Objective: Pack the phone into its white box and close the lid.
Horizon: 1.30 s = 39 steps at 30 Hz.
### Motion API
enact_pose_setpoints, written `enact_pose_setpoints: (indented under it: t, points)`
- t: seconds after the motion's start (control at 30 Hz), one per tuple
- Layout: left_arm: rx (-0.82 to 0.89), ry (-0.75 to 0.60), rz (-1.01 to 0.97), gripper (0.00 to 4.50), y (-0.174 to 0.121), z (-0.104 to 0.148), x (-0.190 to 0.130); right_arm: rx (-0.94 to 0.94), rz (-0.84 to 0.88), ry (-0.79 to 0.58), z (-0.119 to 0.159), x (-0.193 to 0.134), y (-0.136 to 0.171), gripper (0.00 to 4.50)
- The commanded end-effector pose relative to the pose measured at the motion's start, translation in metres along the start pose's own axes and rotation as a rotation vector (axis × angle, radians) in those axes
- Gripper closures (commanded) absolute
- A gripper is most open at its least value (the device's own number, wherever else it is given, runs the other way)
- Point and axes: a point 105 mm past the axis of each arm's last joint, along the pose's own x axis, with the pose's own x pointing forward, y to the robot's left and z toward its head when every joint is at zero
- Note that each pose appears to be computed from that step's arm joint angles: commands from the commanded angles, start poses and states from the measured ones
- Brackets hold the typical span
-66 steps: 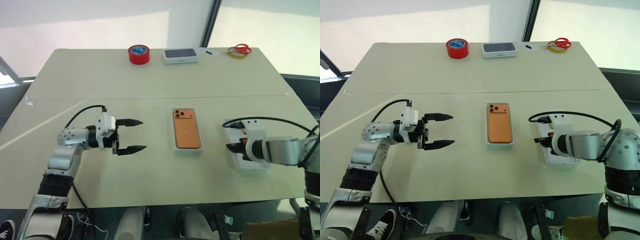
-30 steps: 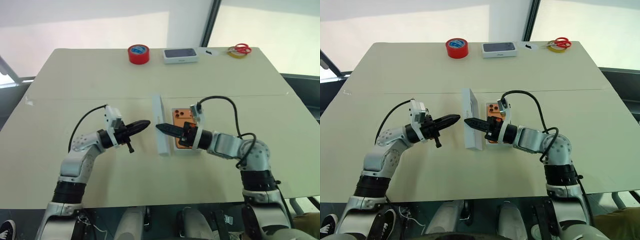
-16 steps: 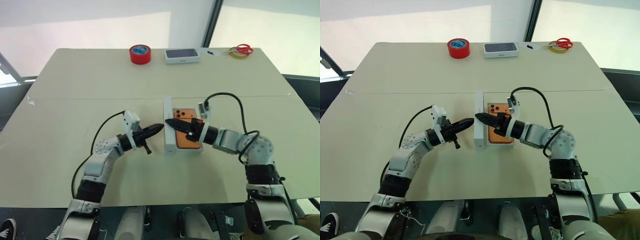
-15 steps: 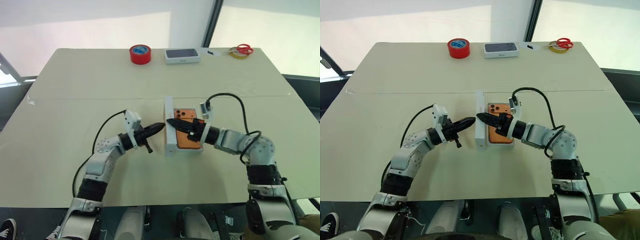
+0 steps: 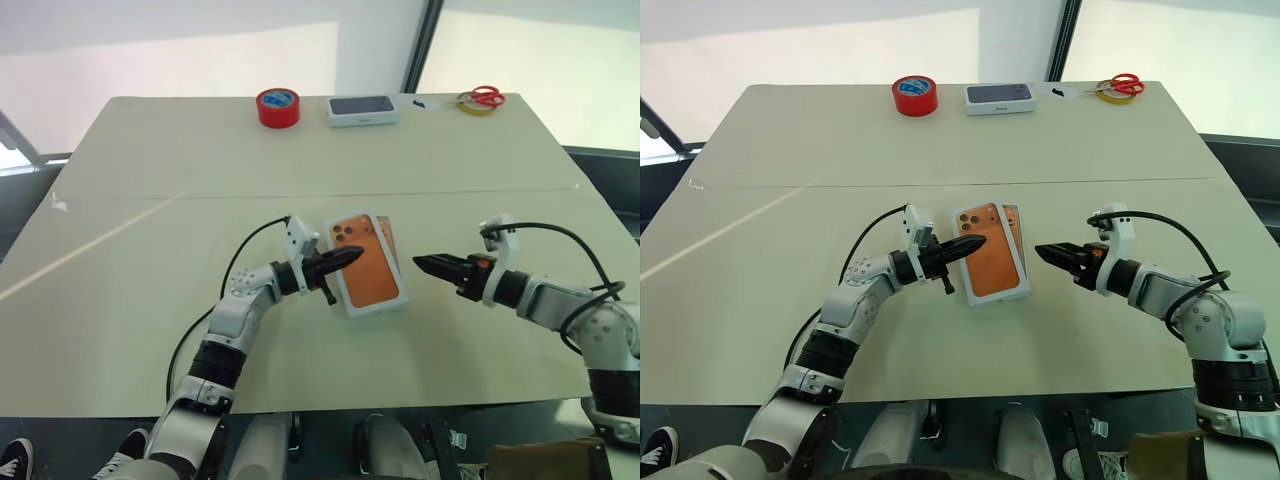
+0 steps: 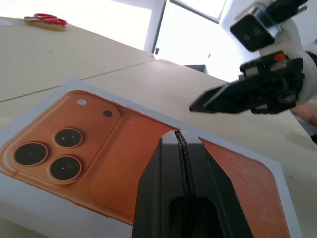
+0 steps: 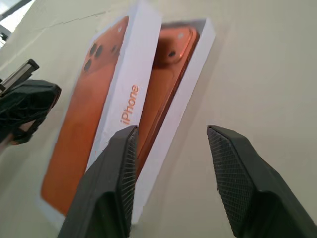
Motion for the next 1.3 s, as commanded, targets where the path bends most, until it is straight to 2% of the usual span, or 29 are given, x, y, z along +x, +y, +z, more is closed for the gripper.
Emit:
enact_pose_setpoints:
  t: [0.03, 0.07, 0.27, 0.33, 0.4, 0.6, 0.9, 1.3]
  points:
    - [0.040, 0.034, -0.055, 4.50, -0.003, 0.007, -0.018, -0.218, -0.011, -0.062, 0.010, 0.005, 0.015, 4.08]
    - [0.048, 0.062, -0.065, 4.50, -0.003, 0.007, -0.026, -0.253, -0.012, -0.066, 0.009, 0.007, 0.017, 4.47]
    - [0.126, 0.228, -0.035, 4.50, 0.009, -0.013, -0.045, -0.392, -0.055, -0.060, 0.003, 0.014, 0.013, 4.47]
    - [0.099, 0.265, -0.046, 4.50, 0.007, -0.022, -0.043, -0.402, -0.051, -0.069, 0.004, 0.017, 0.015, 4.47]
    - [0.148, 0.269, -0.056, 4.50, 0.005, -0.024, -0.036, -0.424, -0.040, -0.065, 0.003, 0.021, 0.018, 4.47]
    - [0.106, 0.239, -0.031, 4.50, 0.008, -0.025, -0.013, -0.492, -0.032, -0.050, 0.001, 0.029, 0.023, 4.47]
    - [0.152, 0.161, -0.022, 4.50, 0.006, -0.014, 0.024, -0.579, -0.111, -0.012, 0.000, 0.025, 0.006, 4.47]
    - [0.179, 0.179, -0.002, 4.50, 0.013, -0.020, 0.035, -0.614, -0.176, 0.016, -0.004, 0.020, -0.006, 4.47]
